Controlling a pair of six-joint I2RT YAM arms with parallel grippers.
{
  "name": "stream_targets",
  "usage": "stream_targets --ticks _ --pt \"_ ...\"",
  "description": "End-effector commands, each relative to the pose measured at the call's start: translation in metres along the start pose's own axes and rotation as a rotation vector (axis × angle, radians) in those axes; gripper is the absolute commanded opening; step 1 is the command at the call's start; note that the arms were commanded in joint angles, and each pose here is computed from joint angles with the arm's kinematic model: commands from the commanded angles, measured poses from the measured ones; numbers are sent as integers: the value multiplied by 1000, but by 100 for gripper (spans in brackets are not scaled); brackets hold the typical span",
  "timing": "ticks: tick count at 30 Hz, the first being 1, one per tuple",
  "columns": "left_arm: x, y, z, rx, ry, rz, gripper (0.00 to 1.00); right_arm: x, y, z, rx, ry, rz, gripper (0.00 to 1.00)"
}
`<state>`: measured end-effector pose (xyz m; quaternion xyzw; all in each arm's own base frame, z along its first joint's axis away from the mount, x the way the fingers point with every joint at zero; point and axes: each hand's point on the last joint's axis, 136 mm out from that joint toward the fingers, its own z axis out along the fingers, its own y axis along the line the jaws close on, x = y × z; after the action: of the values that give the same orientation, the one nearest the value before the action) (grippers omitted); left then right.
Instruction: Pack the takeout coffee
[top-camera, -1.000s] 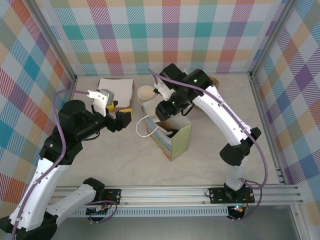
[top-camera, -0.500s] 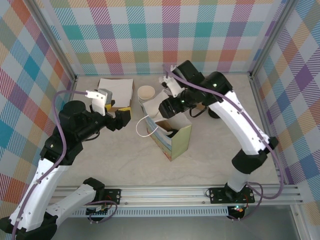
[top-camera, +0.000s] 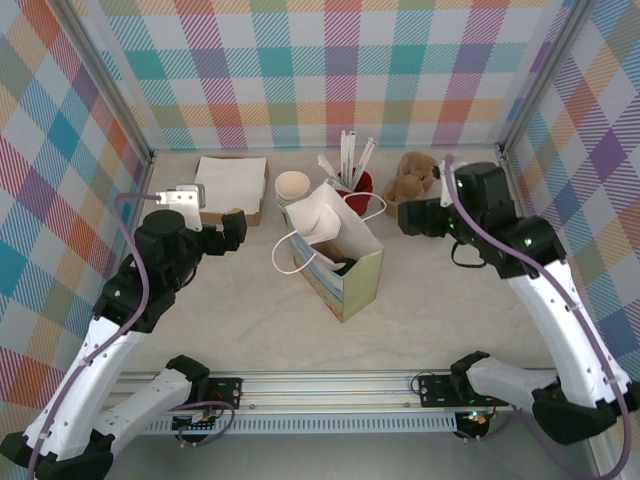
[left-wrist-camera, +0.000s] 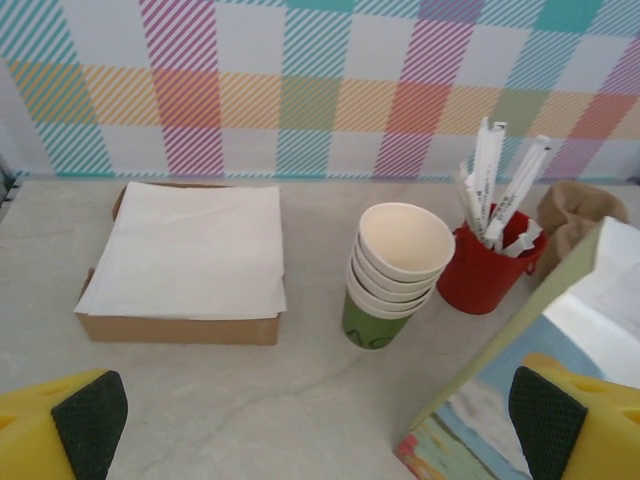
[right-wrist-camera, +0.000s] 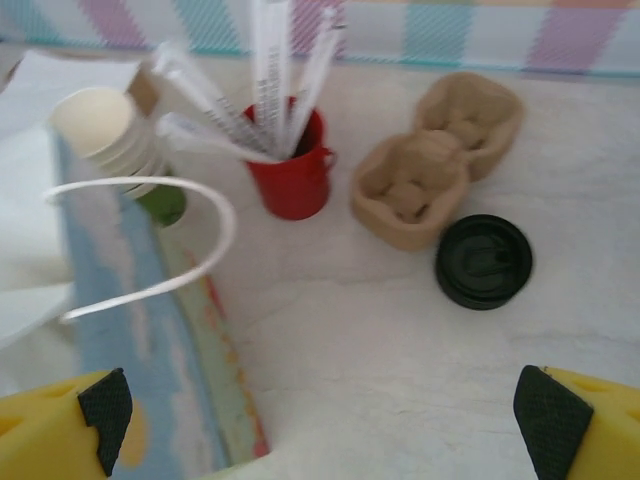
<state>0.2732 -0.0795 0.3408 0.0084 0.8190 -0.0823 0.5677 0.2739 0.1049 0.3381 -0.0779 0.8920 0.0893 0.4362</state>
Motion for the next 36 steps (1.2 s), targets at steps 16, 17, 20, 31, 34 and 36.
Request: stream_targets --ticks 16,17,20,31,34,36 --pt "103 93 63 -374 124 -125 100 92 -118 82 309 -194 184 100" --pt "109 94 67 -368 139 -123 100 97 -121 87 313 -203 189 100" --pt "119 96 79 -359 151 -123 100 105 -126 102 309 -250 200 100" --pt "135 114 114 -399 86 -89 100 121 -133 161 250 -292 145 100" --pt "136 112 125 -374 70 -36 100 116 -133 174 221 -299 94 100" --pt "135 112 130 -365 57 -4 100 114 -136 180 209 -307 81 100"
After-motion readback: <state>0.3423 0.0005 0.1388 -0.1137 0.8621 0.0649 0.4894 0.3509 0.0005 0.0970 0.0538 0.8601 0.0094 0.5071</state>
